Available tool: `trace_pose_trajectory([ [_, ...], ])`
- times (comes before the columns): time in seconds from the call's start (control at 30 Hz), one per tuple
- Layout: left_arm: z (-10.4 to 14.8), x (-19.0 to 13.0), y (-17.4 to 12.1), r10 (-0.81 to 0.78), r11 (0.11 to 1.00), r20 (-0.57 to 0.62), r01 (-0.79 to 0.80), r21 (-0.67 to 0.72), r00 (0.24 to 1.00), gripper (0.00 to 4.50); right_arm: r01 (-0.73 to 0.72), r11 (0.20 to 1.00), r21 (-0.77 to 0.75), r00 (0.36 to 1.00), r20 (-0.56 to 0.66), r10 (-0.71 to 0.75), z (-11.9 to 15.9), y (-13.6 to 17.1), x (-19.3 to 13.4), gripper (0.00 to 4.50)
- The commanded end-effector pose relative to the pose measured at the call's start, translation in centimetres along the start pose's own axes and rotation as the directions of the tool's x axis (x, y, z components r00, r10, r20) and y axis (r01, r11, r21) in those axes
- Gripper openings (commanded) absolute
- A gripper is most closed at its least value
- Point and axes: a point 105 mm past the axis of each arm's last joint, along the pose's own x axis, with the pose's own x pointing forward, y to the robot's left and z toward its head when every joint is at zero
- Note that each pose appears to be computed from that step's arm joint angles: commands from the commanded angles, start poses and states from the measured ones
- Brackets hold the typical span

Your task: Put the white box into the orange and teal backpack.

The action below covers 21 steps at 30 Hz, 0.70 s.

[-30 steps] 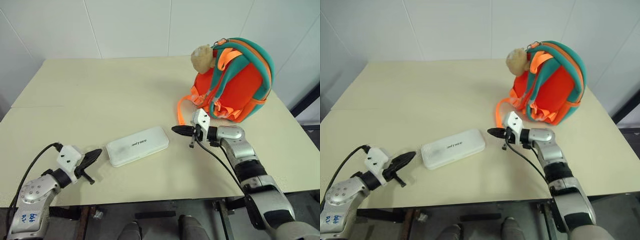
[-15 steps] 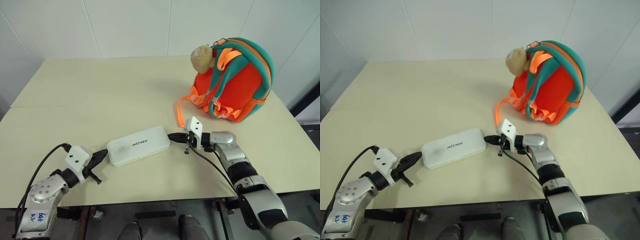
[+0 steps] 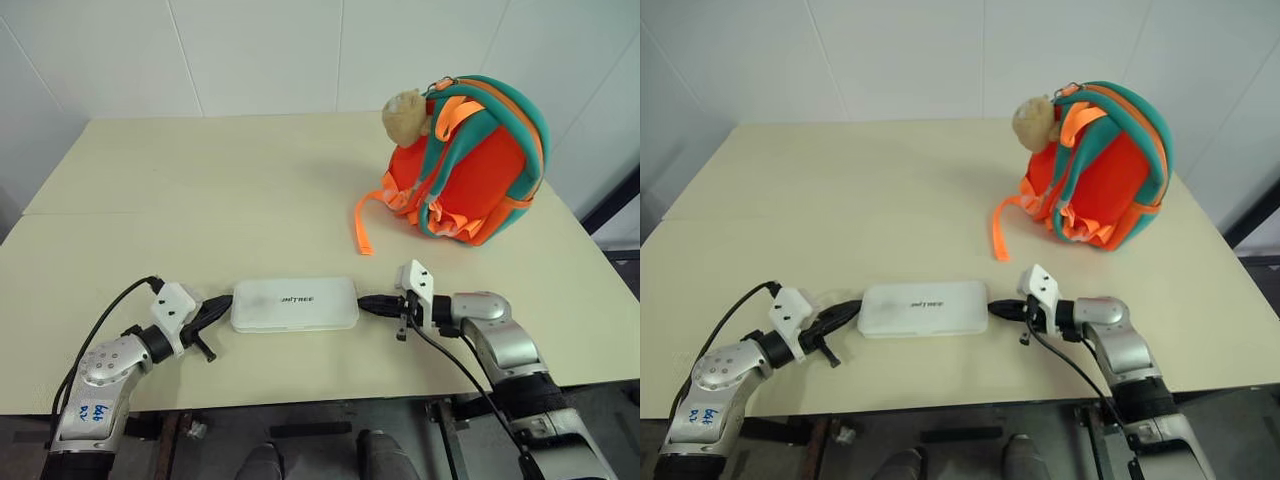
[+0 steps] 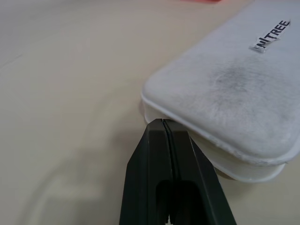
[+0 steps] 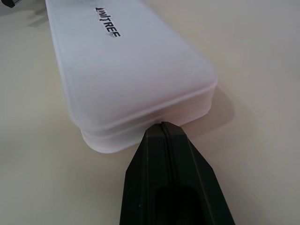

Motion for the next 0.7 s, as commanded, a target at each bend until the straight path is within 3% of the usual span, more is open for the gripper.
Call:
trace_pose_trajectory([
  [0.03,1.2,1.4,-1.9,-0.105,0.994,0.051,0.104,0.019,0.993,0.02,0.015,1.000,-0.010,0.999,0.033,-0.014,1.1,0.3,0.0,0.00],
  [0.3,1.6,1.8,-2.6,-0.139,0.990,0.060,0.140,-0.007,0.988,0.02,0.130,0.992,0.002,0.992,-0.010,-0.130,-0.2,-2.0,-1.8,0.00],
  [0.33,1.4,1.6,-2.4,-0.129,0.992,0.045,0.129,0.004,0.991,0.20,0.126,0.992,0.021,0.992,0.000,-0.126,0.0,-2.1,-2.0,0.00],
  [0.43,0.9,1.2,-0.8,-0.064,0.998,0.005,0.063,0.026,0.998,0.86,0.123,0.991,0.045,0.992,0.014,-0.124,0.5,-2.6,-2.7,0.58],
  [0.63,0.9,0.2,1.4,-0.008,1.000,0.003,0.008,-0.023,1.000,2.70,0.177,0.982,0.064,0.984,-0.027,-0.176,0.7,-4.3,-5.4,2.53],
  [0.7,1.1,-0.3,2.0,0.000,0.996,0.016,0.001,-0.085,1.000,3.27,0.201,0.971,0.127,0.978,0.034,-0.207,2.1,-5.1,-6.3,3.20],
])
